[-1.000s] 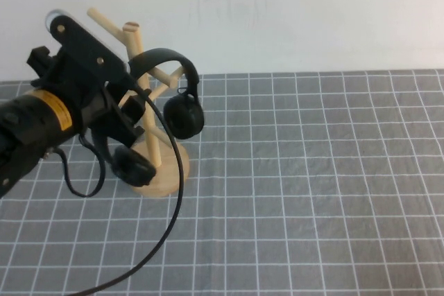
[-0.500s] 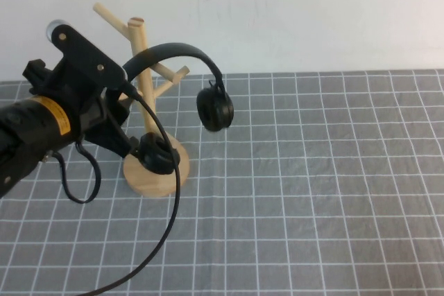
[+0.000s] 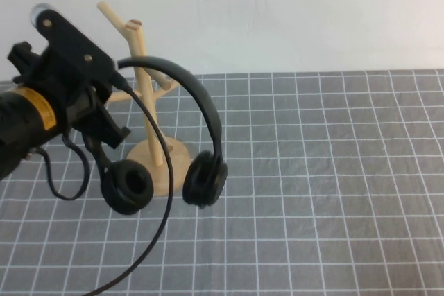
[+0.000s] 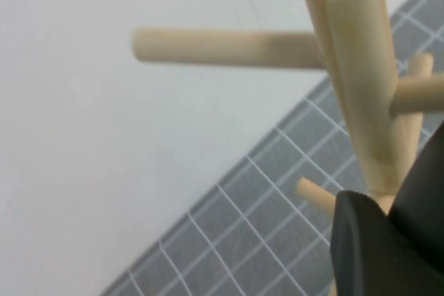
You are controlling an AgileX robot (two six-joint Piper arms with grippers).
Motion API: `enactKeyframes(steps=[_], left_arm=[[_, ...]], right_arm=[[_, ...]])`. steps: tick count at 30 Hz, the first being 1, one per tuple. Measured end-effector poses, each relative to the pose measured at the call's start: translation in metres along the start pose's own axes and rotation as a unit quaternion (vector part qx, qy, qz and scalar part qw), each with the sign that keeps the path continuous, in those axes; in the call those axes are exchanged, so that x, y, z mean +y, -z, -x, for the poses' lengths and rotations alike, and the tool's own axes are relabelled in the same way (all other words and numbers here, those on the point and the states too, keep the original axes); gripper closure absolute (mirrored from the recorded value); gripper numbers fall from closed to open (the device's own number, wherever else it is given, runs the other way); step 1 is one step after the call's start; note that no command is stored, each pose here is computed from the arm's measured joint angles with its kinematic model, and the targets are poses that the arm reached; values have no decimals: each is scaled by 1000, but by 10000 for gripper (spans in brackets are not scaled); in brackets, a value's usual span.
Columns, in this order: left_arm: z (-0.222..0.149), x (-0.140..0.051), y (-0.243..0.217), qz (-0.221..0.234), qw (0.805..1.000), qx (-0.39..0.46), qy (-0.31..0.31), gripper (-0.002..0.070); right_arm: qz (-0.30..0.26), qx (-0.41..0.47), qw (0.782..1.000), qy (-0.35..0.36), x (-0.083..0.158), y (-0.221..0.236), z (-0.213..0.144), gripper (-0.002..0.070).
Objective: Take out the headphones from the headphone stand
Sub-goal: Pick up the headphones from the headphone stand, then place the headphones on the table
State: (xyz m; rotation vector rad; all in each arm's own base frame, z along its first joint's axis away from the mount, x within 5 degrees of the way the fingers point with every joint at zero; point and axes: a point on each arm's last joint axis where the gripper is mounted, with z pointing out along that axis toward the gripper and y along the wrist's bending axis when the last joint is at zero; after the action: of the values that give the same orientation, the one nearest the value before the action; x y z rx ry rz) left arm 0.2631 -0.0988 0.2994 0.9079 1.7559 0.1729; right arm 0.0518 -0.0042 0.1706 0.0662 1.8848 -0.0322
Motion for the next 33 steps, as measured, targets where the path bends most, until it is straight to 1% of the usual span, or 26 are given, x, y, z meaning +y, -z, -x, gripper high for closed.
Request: enactKeyframes(steps=[6, 8, 11, 14, 17, 22, 25, 27, 29, 33], left_arm=[[15, 11, 29, 29, 999, -44, 6, 629], [20, 15, 41, 40, 997, -59, 37, 629], [33, 25, 61, 54, 989, -78, 110, 629], [48, 25, 77, 46, 982, -83, 162, 629], [66, 9, 85, 4, 982, -78, 171, 629], [97, -45, 77, -106, 983, -65, 132, 629], [113, -76, 55, -148, 982, -24, 114, 629], [122, -91, 39, -159, 981, 20, 106, 629], [132, -103, 19, -161, 980, 65, 95, 629], [155, -121, -22, -156, 980, 105, 66, 629]], right_arm=[[0, 0, 1000, 0, 0, 0, 0, 685], [0, 0, 1000, 0, 0, 0, 0, 685], [0, 0, 1000, 0, 0, 0, 0, 685], [0, 0, 1000, 0, 0, 0, 0, 685], [0, 0, 1000, 0, 0, 0, 0, 685], [0, 0, 1000, 0, 0, 0, 0, 685], [0, 0, 1000, 0, 0, 0, 0, 685], [0, 0, 1000, 0, 0, 0, 0, 685], [0, 0, 1000, 0, 0, 0, 0, 685], [0, 0, 1000, 0, 0, 0, 0, 685]])
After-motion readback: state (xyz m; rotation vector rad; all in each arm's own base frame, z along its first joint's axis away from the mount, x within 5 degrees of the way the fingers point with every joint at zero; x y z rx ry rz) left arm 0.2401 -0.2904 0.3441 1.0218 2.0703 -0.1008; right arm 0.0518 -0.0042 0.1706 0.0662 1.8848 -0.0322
